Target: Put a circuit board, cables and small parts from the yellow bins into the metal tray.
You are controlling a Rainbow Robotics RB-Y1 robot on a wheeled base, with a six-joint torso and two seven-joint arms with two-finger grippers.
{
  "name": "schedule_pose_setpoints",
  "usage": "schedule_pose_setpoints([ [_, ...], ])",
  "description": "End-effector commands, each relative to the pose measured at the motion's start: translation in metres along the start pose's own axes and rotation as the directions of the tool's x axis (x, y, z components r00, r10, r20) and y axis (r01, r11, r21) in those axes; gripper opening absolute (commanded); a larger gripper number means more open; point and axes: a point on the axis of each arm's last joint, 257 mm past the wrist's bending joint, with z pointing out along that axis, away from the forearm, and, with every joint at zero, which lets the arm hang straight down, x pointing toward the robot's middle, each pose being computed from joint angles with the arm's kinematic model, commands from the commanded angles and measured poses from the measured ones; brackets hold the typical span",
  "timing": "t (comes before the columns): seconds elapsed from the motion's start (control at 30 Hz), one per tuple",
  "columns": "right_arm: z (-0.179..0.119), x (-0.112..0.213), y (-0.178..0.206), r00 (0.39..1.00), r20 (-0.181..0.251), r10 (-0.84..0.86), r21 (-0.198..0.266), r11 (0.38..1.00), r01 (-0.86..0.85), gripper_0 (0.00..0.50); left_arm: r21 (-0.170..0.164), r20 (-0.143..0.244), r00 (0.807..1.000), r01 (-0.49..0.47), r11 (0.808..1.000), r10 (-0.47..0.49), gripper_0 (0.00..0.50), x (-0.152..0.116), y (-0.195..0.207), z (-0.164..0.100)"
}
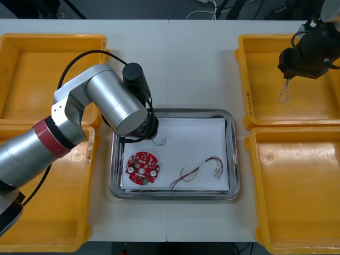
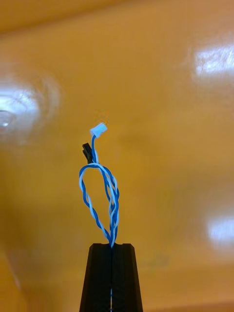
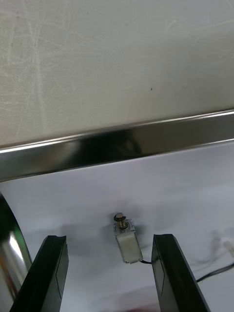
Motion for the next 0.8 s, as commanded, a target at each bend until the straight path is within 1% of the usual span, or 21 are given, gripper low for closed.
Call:
schedule_pose_setpoints([
  [0.03,-0.032,-0.013,0.001,0.999,0.026,-0.023,-0.018,1.0,0.024,0.0,0.009,0.011,1.0,-0.029,1.0,0.029,0.5,-0.003,0.006,-0.004],
  [0.17,-0.05,-0.004,0.001,1.0,-0.013,-0.015,-0.031,0.999,0.014,0.0,0.03,0.02,0.999,-0.026,0.999,0.025,0.5,-0.004,-0.002,-0.01],
  [0.23,-0.059,-0.001,0.0,0.999,-0.026,-0.022,-0.022,1.0,0.022,0.0,0.036,0.018,1.0,-0.018,0.999,0.017,0.5,-0.005,-0.003,-0.013],
  [0.3,-0.07,0.002,-0.002,0.999,-0.04,-0.036,-0.006,0.999,0.035,0.0,0.032,0.014,1.0,-0.016,0.999,0.016,0.5,-0.005,-0.003,-0.019],
  [0.33,-0.07,0.002,-0.002,0.999,-0.04,-0.036,-0.006,0.999,0.035,0.0,0.032,0.014,1.0,-0.016,0.999,0.016,0.5,-0.005,-0.003,-0.019],
  [0.37,-0.078,0.007,-0.001,0.997,-0.059,-0.05,0.005,0.999,0.05,0.0,0.029,0.007,1.0,-0.015,0.999,0.015,0.5,-0.006,-0.003,-0.026],
  [0.47,-0.089,0.015,0.002,0.994,-0.084,-0.07,0.004,0.998,0.07,0.0,0.019,-0.002,1.0,-0.017,1.0,0.017,0.5,-0.006,-0.002,-0.04],
  [0.53,-0.097,0.018,0.006,0.992,-0.091,-0.089,-0.003,0.996,0.089,0.0,0.013,-0.001,1.0,-0.018,1.0,0.018,0.5,-0.009,-0.001,-0.049],
  [0.57,-0.102,0.015,0.011,0.992,-0.076,-0.104,-0.013,0.995,0.103,0.0,0.011,0.0,1.0,-0.018,1.0,0.018,0.5,-0.011,0.0,-0.057],
  [0.6,-0.103,0.014,0.014,0.991,-0.07,-0.111,-0.02,0.994,0.11,0.0,0.01,0.0,1.0,-0.019,1.0,0.019,0.5,-0.011,0.0,-0.06],
  [0.67,-0.11,0.009,0.027,0.989,-0.041,-0.143,-0.059,0.988,0.14,0.0,0.009,-0.003,1.0,-0.02,1.0,0.02,0.5,-0.015,0.001,-0.074],
  [0.7,-0.112,0.008,0.029,0.988,-0.032,-0.152,-0.066,0.987,0.15,0.0,0.01,-0.006,1.0,-0.019,1.0,0.019,0.5,-0.016,0.001,-0.077],
  [0.77,-0.121,0.003,0.042,0.983,0.004,-0.186,-0.096,0.978,0.186,0.0,0.016,-0.017,1.0,-0.015,1.0,0.015,0.5,-0.019,0.003,-0.09],
  [0.8,-0.122,0.002,0.044,0.981,0.01,-0.194,-0.101,0.976,0.194,0.0,0.016,-0.023,1.0,-0.014,1.0,0.015,0.5,-0.02,0.004,-0.093],
])
